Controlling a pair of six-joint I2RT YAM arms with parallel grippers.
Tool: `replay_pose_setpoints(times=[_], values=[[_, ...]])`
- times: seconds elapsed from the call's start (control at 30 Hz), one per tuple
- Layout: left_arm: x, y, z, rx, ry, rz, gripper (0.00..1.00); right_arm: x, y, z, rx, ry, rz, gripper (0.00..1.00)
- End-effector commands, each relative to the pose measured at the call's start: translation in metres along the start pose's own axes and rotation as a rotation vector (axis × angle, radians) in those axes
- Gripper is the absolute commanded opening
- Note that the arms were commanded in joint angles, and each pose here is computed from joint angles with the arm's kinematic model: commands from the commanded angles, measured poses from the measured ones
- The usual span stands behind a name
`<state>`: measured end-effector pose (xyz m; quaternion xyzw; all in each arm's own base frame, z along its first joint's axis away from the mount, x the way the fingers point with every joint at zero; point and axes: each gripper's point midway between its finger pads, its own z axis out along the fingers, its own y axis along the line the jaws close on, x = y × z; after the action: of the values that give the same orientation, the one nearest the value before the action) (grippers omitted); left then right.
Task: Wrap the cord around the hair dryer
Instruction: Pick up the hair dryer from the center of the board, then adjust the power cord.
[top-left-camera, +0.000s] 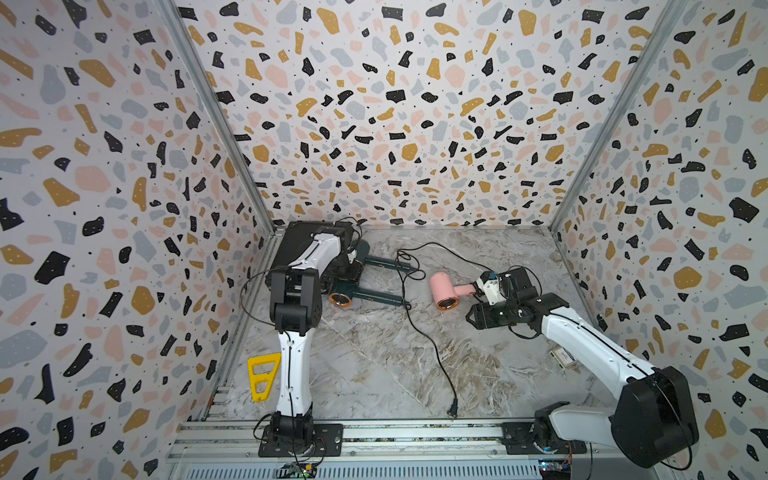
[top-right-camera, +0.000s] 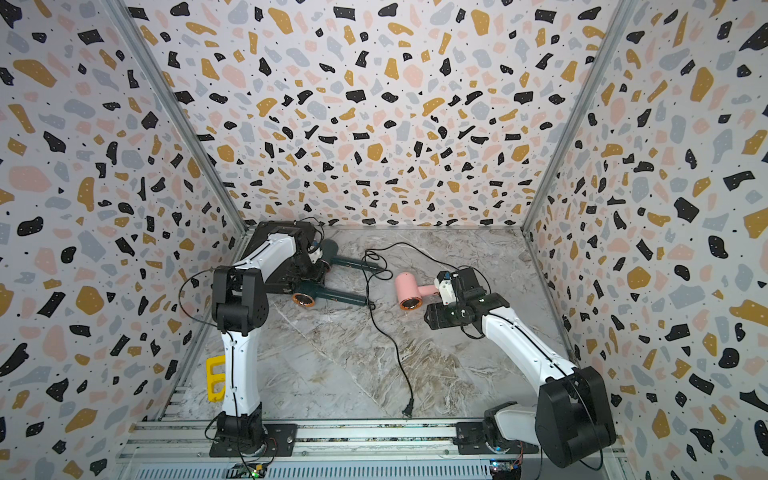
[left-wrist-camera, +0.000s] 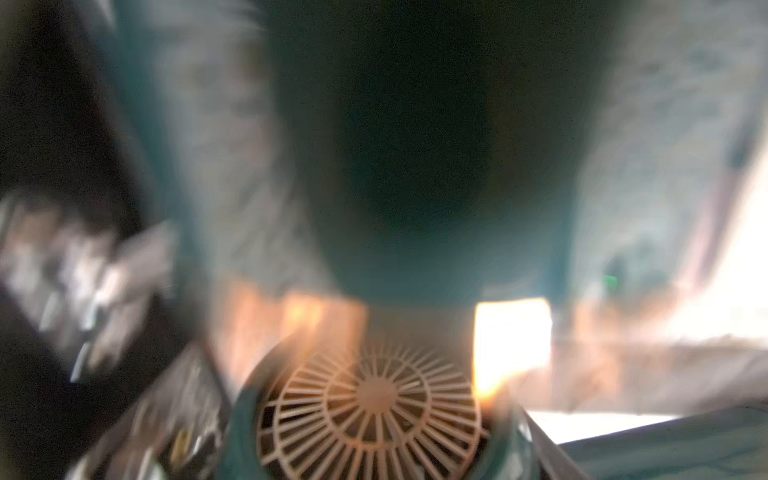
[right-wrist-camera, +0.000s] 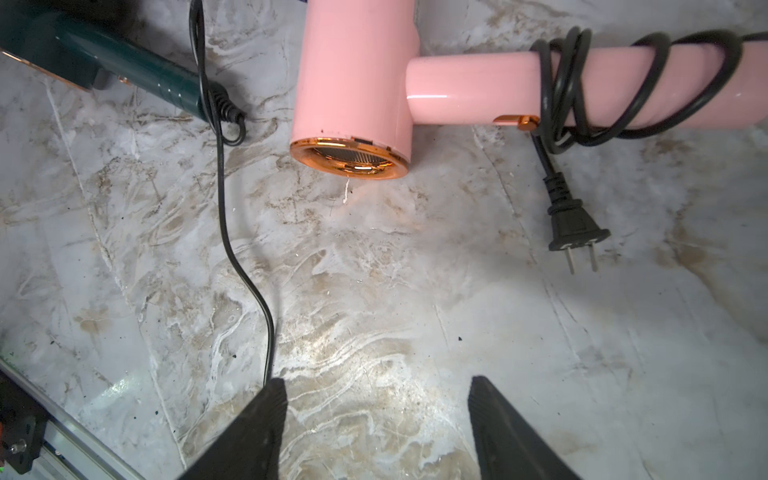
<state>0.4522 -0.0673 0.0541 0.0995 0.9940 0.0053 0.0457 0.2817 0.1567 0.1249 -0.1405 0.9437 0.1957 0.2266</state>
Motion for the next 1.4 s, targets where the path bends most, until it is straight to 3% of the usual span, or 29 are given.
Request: replay_pose_setpoints(times=[0.0, 0.13, 0.37, 0.63, 0.9, 1.0, 1.13, 1.23, 1.37], values=[[0.011, 0.009, -0.069, -0.065, -0.069, 0.016, 0.08, -0.013, 0.015, -0.007, -0.054, -0.025, -0.012, 0.7], [0.023, 0.013, -0.11, -0.094, -0.111, 0.01, 0.0, -0.024, 0.028, -0.011, -0.109, -0.055, -0.032, 0.69], [0.047, 0.026, -0.15, -0.178, -0.123, 0.004, 0.0, -0.046, 0.073, -0.023, -0.312, -0.121, -0.087, 0.68], [0.045, 0.01, -0.153, -0.089, -0.15, 0.004, 0.0, -0.026, 0.151, 0.007, -0.539, -0.072, -0.274, 0.68], [0.045, 0.001, -0.159, -0.036, -0.178, 0.005, 0.0, -0.025, 0.173, 0.056, -0.53, -0.1, -0.322, 0.66], [0.045, -0.001, -0.159, -0.029, -0.186, 0.005, 0.0, -0.033, 0.177, 0.06, -0.527, -0.127, -0.324, 0.51], [0.046, 0.001, -0.154, -0.033, -0.181, 0.006, 0.0, -0.048, 0.17, 0.047, -0.436, -0.182, -0.382, 0.0], [0.05, 0.011, -0.151, -0.057, -0.175, -0.009, 0.0, -0.063, 0.137, 0.028, -0.258, -0.203, -0.413, 0.0], [0.053, 0.038, -0.149, -0.077, -0.195, -0.072, 0.0, -0.094, 0.07, -0.015, -0.037, -0.256, -0.333, 0.0]])
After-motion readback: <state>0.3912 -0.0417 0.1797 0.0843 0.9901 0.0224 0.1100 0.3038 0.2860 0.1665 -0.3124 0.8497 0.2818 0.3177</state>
